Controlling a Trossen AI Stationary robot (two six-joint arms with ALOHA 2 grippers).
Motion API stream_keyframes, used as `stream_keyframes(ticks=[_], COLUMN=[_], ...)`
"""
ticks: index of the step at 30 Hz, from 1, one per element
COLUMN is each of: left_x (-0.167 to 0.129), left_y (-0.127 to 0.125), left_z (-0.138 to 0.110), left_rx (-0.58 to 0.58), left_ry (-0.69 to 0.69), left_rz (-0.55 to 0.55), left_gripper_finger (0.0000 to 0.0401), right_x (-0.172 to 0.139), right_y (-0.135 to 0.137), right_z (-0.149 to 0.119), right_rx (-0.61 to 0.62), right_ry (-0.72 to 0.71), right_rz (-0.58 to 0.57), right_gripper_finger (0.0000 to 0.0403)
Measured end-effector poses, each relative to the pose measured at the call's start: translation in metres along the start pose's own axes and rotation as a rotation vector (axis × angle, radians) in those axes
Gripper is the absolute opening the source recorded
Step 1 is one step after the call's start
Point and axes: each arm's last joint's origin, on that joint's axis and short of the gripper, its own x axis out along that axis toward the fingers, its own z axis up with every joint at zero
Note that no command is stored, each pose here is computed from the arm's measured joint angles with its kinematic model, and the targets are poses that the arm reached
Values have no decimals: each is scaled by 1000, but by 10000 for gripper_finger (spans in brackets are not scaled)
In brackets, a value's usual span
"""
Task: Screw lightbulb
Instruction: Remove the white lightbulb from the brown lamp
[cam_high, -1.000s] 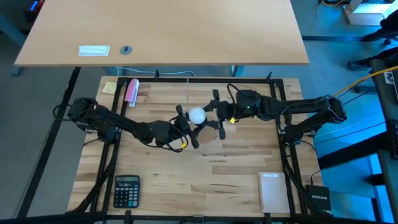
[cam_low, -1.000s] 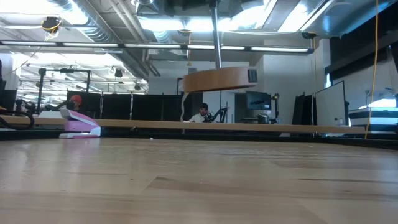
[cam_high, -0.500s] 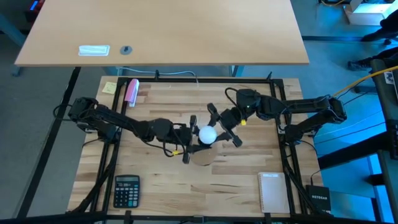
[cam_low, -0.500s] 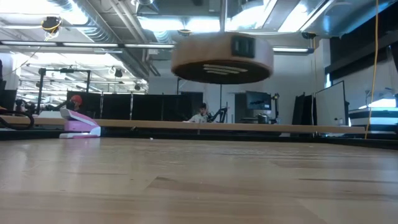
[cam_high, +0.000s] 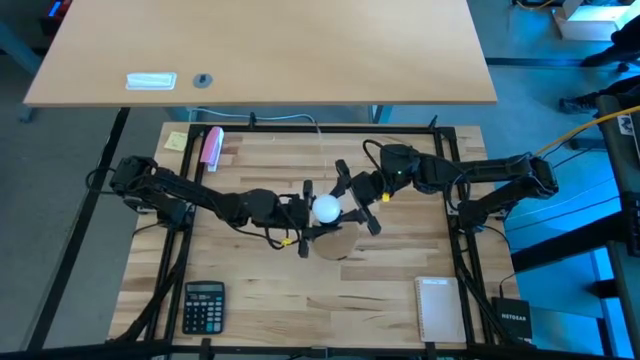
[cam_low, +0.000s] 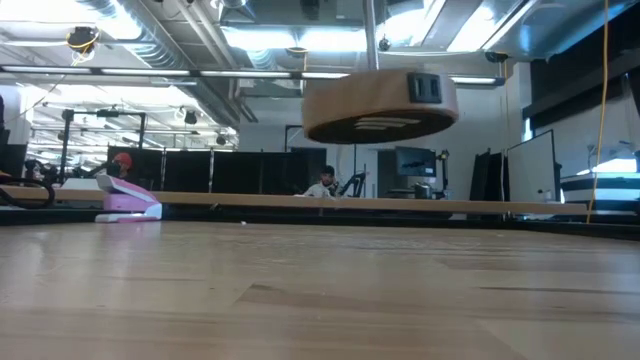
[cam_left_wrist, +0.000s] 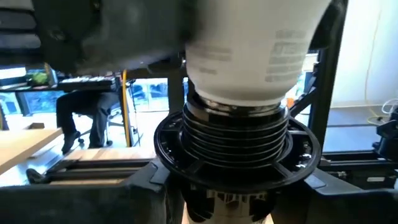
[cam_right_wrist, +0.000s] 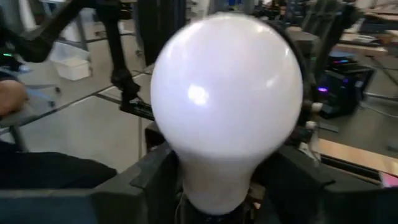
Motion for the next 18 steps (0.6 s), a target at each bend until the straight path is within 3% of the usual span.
stream_keyframes(ticks=[9, 18], left_x=[0, -1], left_y=[1, 7], left_z=[-2, -2], left_rx=[-13, -33], left_ry=[9, 11], left_rz=[31, 232], left_gripper_finger=[153, 153], right_x=[-5, -49], right_y=[0, 12], right_z=[4, 18], right_rx=[-46, -46], right_ry=[13, 142], right_rz=[-91, -353], right_gripper_finger=[320, 343])
